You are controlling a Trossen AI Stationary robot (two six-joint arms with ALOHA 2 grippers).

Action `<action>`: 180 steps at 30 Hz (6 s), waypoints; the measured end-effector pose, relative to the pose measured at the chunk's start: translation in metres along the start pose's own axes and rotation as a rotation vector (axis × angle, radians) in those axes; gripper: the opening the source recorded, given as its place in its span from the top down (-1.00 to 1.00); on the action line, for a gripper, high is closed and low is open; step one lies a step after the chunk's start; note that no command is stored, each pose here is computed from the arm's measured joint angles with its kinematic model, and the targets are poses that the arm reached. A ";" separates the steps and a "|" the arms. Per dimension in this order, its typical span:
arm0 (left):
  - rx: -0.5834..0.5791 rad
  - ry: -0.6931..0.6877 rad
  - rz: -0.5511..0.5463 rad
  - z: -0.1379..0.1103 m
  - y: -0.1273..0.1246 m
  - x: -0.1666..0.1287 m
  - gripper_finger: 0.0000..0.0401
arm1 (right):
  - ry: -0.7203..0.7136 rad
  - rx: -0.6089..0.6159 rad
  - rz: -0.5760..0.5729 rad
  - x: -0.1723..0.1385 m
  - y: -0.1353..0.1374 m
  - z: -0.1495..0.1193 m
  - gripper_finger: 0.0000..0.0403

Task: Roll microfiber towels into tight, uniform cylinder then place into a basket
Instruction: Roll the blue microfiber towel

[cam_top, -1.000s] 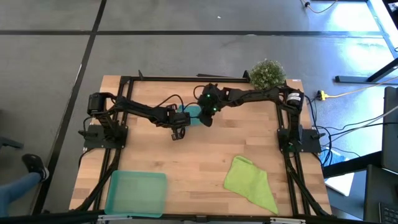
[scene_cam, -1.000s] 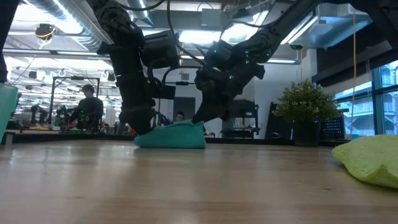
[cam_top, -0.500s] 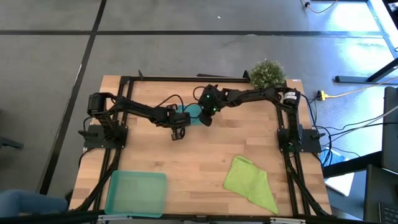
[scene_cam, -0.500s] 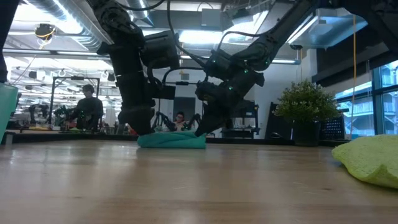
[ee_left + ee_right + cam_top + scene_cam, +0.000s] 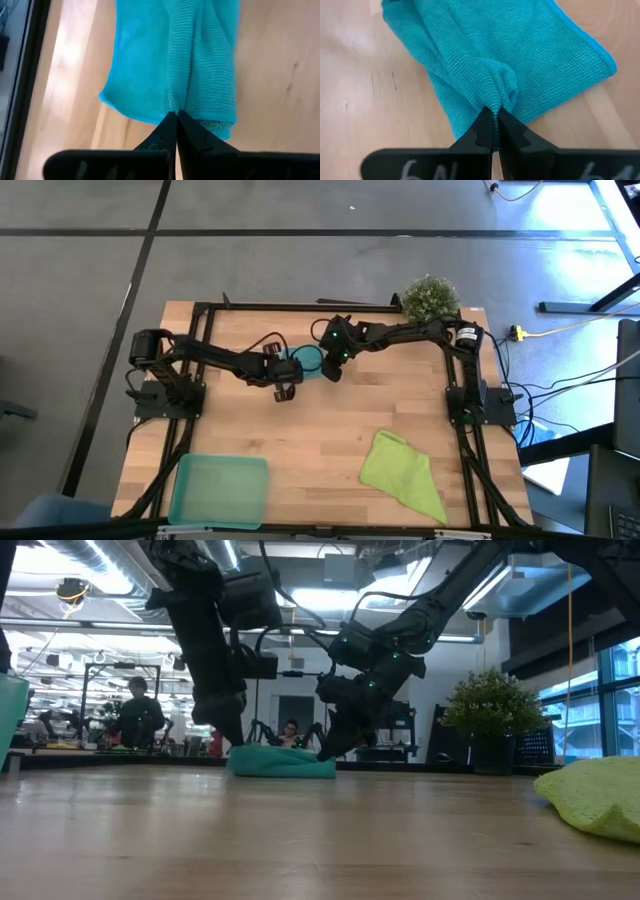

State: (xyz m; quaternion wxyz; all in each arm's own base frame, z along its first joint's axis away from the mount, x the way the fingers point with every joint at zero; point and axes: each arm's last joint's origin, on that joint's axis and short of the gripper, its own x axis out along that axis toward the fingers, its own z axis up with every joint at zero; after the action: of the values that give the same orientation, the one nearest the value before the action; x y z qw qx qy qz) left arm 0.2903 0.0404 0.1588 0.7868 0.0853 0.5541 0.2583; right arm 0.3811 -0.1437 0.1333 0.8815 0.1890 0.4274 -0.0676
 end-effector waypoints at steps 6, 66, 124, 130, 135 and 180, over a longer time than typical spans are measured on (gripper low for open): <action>-0.074 0.030 0.018 -0.002 0.006 0.004 1.00 | 0.002 0.000 0.004 0.000 0.000 0.000 0.96; -0.128 0.007 -0.026 -0.032 0.002 0.029 1.00 | -0.043 -0.335 0.024 -0.017 0.039 0.029 0.19; 0.163 -0.011 -0.269 -0.032 -0.012 0.023 1.00 | 0.034 -0.478 -0.100 -0.008 0.086 0.013 0.19; 0.209 -0.024 -0.306 -0.033 -0.023 0.018 1.00 | 0.048 -0.493 -0.126 0.000 0.094 0.008 0.19; 0.236 -0.032 -0.327 -0.034 -0.031 0.013 1.00 | 0.121 -0.465 -0.130 0.020 0.088 -0.005 0.19; 0.372 -0.218 -0.287 -0.030 -0.051 -0.034 0.66 | 0.162 -0.465 -0.114 0.033 0.083 -0.013 0.19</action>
State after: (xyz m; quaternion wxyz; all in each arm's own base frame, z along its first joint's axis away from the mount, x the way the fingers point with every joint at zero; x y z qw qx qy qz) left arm 0.2707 -0.0249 0.1542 0.8413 0.1764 0.5103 0.0268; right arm 0.4157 -0.0606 0.1232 0.8590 -0.0384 0.5105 -0.0016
